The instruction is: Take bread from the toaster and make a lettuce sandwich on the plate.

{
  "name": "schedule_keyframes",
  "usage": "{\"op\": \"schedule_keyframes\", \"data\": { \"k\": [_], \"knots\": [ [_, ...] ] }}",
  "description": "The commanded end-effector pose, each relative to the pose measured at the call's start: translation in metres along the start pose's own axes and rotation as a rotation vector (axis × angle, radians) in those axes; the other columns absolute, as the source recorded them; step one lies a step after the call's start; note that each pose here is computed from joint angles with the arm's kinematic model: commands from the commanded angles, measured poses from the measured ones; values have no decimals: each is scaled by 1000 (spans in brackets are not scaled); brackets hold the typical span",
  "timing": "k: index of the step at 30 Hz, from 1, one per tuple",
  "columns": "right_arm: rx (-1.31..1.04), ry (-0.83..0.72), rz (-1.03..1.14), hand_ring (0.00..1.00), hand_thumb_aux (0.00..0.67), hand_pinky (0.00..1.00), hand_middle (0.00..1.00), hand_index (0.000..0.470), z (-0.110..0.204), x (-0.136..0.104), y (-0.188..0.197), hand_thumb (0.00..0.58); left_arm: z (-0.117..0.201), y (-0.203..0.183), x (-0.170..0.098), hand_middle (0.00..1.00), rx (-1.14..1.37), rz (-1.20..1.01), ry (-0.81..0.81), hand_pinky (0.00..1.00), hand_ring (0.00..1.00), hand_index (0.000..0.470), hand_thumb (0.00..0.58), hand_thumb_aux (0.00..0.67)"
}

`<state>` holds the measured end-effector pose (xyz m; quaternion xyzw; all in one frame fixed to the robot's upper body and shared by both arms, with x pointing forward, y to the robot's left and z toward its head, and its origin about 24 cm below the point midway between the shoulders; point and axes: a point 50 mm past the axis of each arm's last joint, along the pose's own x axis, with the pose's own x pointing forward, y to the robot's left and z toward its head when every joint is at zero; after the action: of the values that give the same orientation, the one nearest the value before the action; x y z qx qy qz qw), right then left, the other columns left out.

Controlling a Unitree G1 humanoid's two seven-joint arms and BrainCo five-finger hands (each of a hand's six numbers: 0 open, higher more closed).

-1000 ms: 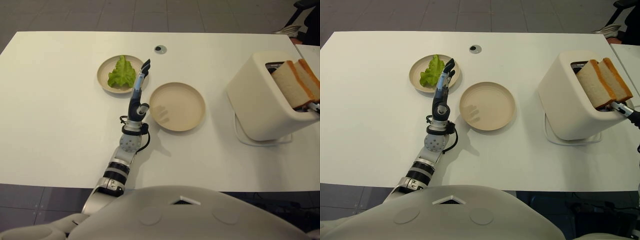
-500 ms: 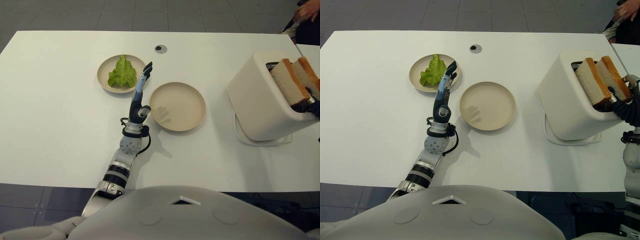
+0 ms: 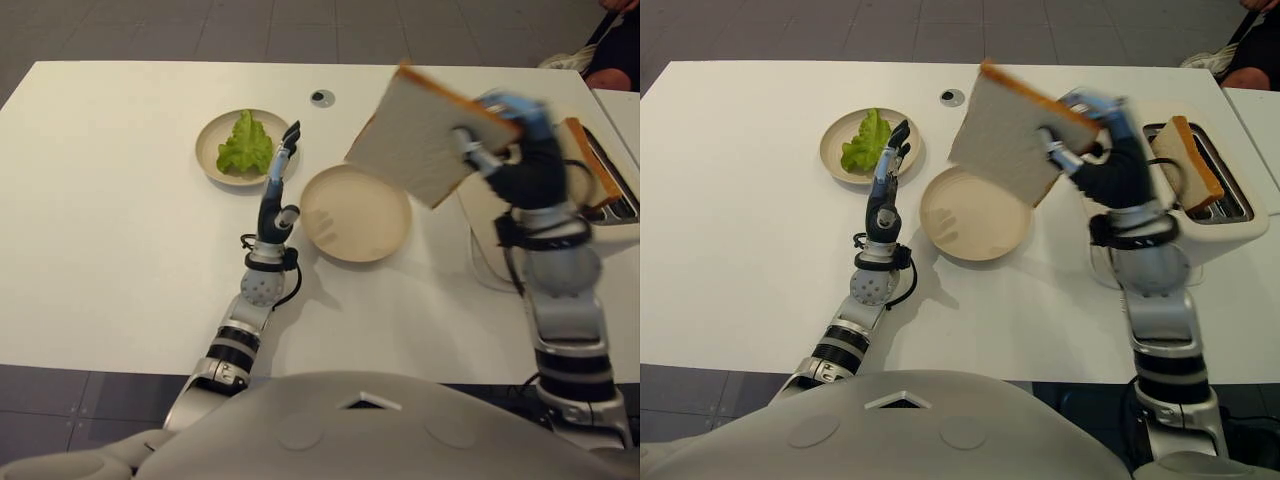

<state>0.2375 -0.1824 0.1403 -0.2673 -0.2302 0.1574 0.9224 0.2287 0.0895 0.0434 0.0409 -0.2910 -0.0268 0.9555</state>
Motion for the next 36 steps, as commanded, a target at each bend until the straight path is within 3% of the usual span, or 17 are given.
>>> {"op": "schedule_keyframes", "data": {
  "k": [1, 8, 14, 15, 16, 17, 18, 22, 25, 31, 36],
  "knots": [
    [59, 136, 150, 1000, 670, 1000, 1000, 470, -39, 15, 4, 580, -13, 20, -9, 0, 89, 81, 80, 0, 0, 0, 0, 0],
    [-83, 248, 465, 1000, 670, 1000, 1000, 470, -76, 21, 38, 580, -14, 24, 2, 0, 142, 43, 52, 0, 0, 0, 0, 0],
    [-194, 237, 543, 1000, 670, 1000, 1000, 470, -82, 22, 53, 580, -19, 33, 11, 0, 280, -30, 62, 0, 0, 0, 0, 0],
    [-235, 225, 537, 882, 670, 882, 882, 470, -81, 23, 52, 580, -20, 35, 13, 0, 357, -64, 57, 0, 0, 0, 0, 0],
    [-270, 213, 525, 333, 394, 333, 333, 276, -80, 23, 51, 482, -22, 37, 16, 0, 441, -98, 50, 0, 0, 0, 0, 0],
    [-310, 193, 513, 0, 92, 0, 0, 65, -77, 24, 49, 148, -23, 44, 19, 0, 532, -115, 51, 0, 0, 0, 0, 0],
    [-358, 168, 506, 0, 0, 0, 0, 0, -73, 26, 47, 0, -25, 53, 23, 0, 632, -123, 53, 0, 0, 0, 0, 0],
    [-548, 55, 531, 0, 0, 0, 0, 0, -52, 31, 43, 0, -33, 108, 49, 0, 1052, -122, 107, 0, 0, 0, 0, 0],
    [-667, 8, 558, 0, 0, 0, 0, 0, -42, 30, 43, 0, -47, 128, 68, 0, 1259, -179, 181, 0, 0, 0, 0, 0],
    [-730, -21, 604, 0, 0, 0, 0, 0, -30, 22, 49, 0, -75, 123, 95, 0, 1348, -357, 330, 0, 0, 0, 0, 0],
    [-726, -20, 600, 0, 0, 0, 0, 0, -26, 16, 48, 0, -90, 112, 88, 0, 1297, -517, 456, 0, 0, 0, 0, 0]
  ]
}}
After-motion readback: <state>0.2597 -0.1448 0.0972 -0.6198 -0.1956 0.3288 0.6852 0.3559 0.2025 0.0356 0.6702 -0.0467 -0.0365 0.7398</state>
